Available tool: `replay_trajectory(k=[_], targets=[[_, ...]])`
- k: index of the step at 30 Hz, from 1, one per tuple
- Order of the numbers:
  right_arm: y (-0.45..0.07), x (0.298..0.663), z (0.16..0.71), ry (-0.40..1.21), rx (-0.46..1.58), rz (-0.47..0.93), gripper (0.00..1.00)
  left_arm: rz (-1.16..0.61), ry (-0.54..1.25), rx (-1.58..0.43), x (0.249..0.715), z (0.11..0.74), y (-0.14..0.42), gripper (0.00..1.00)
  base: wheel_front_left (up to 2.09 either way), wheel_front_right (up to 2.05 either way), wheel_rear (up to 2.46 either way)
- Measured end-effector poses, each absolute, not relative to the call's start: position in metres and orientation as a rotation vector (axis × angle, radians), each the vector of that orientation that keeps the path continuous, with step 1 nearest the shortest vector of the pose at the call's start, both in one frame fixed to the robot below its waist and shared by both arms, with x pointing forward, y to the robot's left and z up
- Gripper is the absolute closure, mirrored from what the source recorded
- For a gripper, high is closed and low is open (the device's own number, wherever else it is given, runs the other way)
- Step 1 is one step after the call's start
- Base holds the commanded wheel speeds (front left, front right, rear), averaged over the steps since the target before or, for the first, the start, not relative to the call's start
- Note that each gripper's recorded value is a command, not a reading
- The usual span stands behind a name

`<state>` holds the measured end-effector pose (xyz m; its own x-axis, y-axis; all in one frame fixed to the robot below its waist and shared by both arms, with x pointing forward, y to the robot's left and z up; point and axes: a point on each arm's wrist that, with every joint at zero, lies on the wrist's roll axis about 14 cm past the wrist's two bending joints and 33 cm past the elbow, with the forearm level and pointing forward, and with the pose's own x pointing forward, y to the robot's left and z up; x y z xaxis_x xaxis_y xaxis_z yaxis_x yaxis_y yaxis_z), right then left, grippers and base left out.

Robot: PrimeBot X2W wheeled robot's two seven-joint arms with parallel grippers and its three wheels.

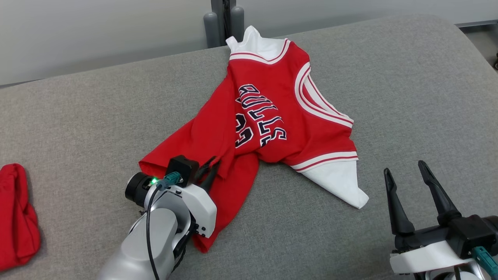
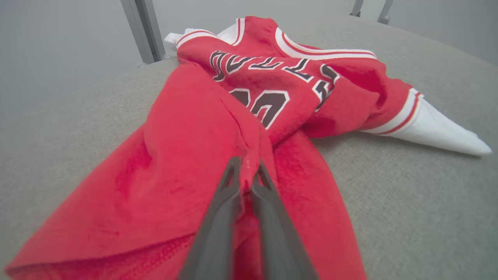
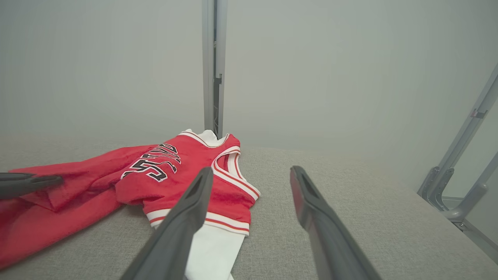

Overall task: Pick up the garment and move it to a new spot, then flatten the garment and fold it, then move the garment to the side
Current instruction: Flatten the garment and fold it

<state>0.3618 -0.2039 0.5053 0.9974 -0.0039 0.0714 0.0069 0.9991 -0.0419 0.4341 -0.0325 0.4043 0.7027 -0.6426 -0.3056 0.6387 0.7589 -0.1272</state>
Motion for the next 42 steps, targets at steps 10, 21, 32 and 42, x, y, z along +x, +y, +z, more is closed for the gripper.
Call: replay_trajectory(k=[10, 21, 32, 42], targets=[[-0.203, 0.364, 0.509, -0.084, -0.048, -0.001, 0.0, -0.616, 0.232, -0.071, 0.466, 0.442, -0.008, 1.0, 0.0, 0.0, 0.0], [-0.19, 0.371, 0.506, -0.077, -0.033, 0.037, 0.0, -0.422, 0.094, 0.119, 0.554, 0.495, 0.091, 1.0, 0.0, 0.0, 0.0], [-0.203, 0.375, 0.487, -0.015, -0.03, -0.004, 0.0, -0.386, 0.097, 0.274, 0.628, 0.505, 0.116, 1.0, 0.0, 0.0, 0.0], [-0.205, 0.376, 0.478, 0.016, -0.027, -0.012, 0.0, -0.347, 0.085, 0.333, 0.647, 0.496, 0.118, 0.0, 0.0, 0.0, 0.0]])
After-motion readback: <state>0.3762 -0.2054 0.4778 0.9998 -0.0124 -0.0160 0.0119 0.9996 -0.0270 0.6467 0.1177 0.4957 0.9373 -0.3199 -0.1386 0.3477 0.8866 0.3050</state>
